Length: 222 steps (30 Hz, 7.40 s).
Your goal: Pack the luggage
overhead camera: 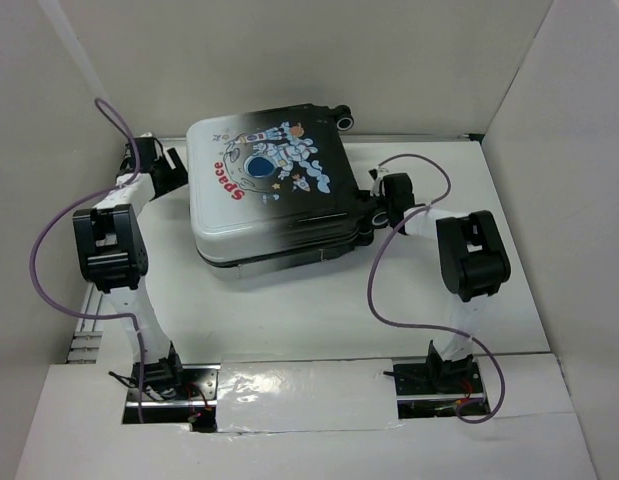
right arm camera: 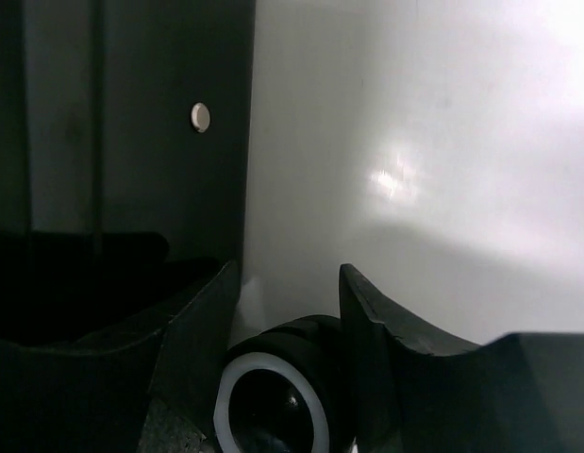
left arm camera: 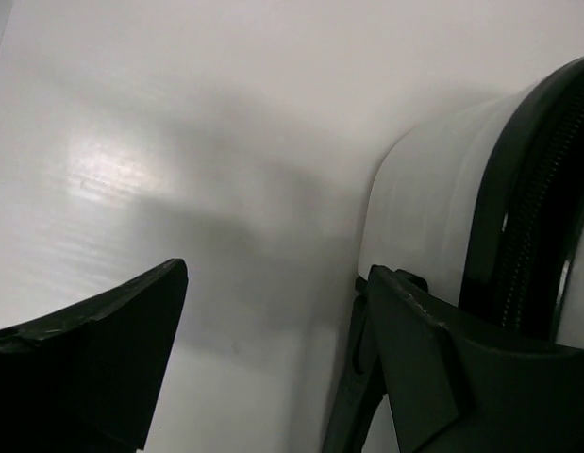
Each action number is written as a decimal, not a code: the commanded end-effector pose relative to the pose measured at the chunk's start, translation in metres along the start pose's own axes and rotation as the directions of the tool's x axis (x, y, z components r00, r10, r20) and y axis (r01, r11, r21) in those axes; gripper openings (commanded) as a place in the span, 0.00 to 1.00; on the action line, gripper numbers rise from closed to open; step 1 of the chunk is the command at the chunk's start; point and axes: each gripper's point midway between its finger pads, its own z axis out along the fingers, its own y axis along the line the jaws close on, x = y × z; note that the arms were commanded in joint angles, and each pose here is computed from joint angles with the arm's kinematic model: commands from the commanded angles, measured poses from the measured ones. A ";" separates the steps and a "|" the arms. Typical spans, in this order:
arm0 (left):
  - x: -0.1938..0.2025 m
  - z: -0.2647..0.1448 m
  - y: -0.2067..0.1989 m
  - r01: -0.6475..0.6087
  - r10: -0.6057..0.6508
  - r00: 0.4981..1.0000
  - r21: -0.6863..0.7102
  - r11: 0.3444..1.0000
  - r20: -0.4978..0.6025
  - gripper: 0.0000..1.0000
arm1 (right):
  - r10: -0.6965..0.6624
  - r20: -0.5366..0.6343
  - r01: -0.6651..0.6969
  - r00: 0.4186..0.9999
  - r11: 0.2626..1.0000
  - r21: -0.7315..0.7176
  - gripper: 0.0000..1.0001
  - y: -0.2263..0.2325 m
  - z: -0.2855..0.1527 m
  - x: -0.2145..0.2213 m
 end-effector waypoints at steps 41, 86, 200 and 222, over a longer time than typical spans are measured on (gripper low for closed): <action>0.001 -0.101 -0.085 -0.178 0.162 0.984 0.280 0.943 0.079 0.92 | 0.209 0.191 -0.262 0.959 0.910 0.321 0.88 -0.019 -0.095 -0.146; -0.036 -0.111 -0.201 -0.276 0.193 0.954 0.422 0.863 0.229 0.92 | 0.075 0.384 -0.070 0.920 0.997 -0.028 0.86 0.090 -0.007 -0.284; -0.061 -0.141 -0.228 -0.189 0.117 0.982 0.704 0.685 0.150 0.90 | 0.010 0.417 0.178 0.909 0.894 -0.410 0.67 0.208 -0.059 -0.302; -0.060 -0.118 -0.156 -0.106 0.057 0.993 0.584 0.805 0.102 0.94 | 0.228 0.350 -0.212 0.908 0.974 -0.086 0.92 -0.010 -0.085 -0.267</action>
